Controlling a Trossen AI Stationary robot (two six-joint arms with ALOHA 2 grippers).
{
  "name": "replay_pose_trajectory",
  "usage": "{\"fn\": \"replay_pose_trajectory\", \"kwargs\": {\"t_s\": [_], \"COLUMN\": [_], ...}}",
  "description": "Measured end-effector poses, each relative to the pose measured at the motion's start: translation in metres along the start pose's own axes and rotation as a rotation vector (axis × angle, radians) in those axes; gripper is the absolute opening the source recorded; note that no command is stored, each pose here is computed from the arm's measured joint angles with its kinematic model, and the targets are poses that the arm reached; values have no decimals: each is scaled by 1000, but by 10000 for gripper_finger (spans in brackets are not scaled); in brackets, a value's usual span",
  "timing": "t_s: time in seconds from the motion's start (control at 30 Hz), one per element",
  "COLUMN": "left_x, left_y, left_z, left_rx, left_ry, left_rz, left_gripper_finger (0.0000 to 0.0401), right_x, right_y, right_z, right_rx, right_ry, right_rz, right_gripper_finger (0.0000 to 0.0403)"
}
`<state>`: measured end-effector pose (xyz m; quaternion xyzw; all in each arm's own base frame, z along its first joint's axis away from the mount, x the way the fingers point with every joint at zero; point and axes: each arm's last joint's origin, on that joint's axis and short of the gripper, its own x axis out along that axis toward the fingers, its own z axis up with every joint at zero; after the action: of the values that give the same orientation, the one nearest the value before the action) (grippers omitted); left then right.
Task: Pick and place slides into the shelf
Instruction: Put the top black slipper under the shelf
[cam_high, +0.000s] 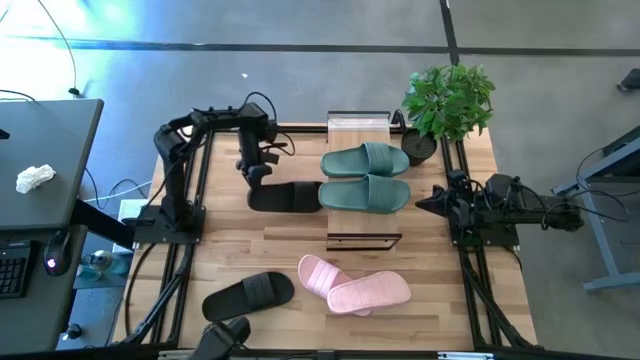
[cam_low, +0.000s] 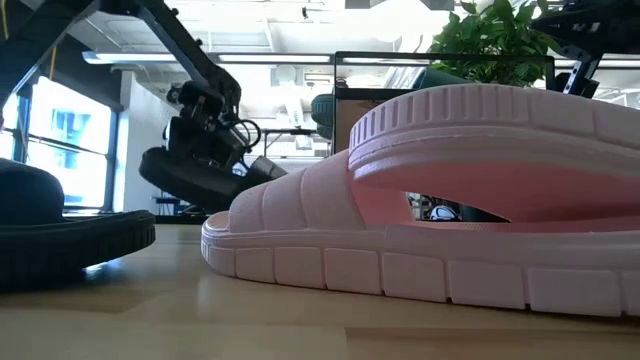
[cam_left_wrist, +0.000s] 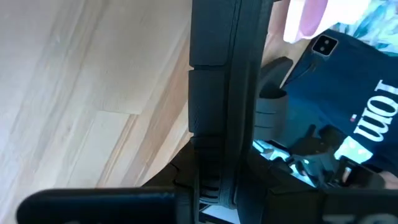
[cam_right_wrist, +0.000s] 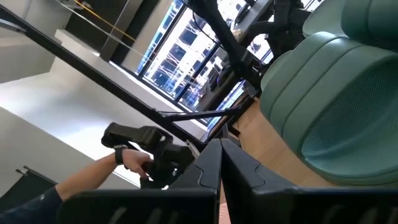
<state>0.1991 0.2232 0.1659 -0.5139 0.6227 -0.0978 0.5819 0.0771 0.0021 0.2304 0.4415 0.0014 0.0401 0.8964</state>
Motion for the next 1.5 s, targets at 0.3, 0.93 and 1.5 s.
{"fn": "replay_pose_trajectory", "kwargs": {"t_s": [0.3, 0.93, 1.5], "left_x": [14, 62, 65], "left_y": [-2, -45, -43], "left_z": [10, 41, 46], "left_rx": [51, 221, 253], "left_ry": [50, -6, 4], "left_rz": [15, 8, 165], "left_gripper_finger": [51, 51, 113], "right_x": [0, 0, 0], "right_y": [0, 0, 0], "right_z": [0, -1, -1], "right_rx": [2, 0, 0], "right_ry": [0, 32, 43], "right_rz": [0, 18, 26], "right_gripper_finger": [1, 1, 1]}}
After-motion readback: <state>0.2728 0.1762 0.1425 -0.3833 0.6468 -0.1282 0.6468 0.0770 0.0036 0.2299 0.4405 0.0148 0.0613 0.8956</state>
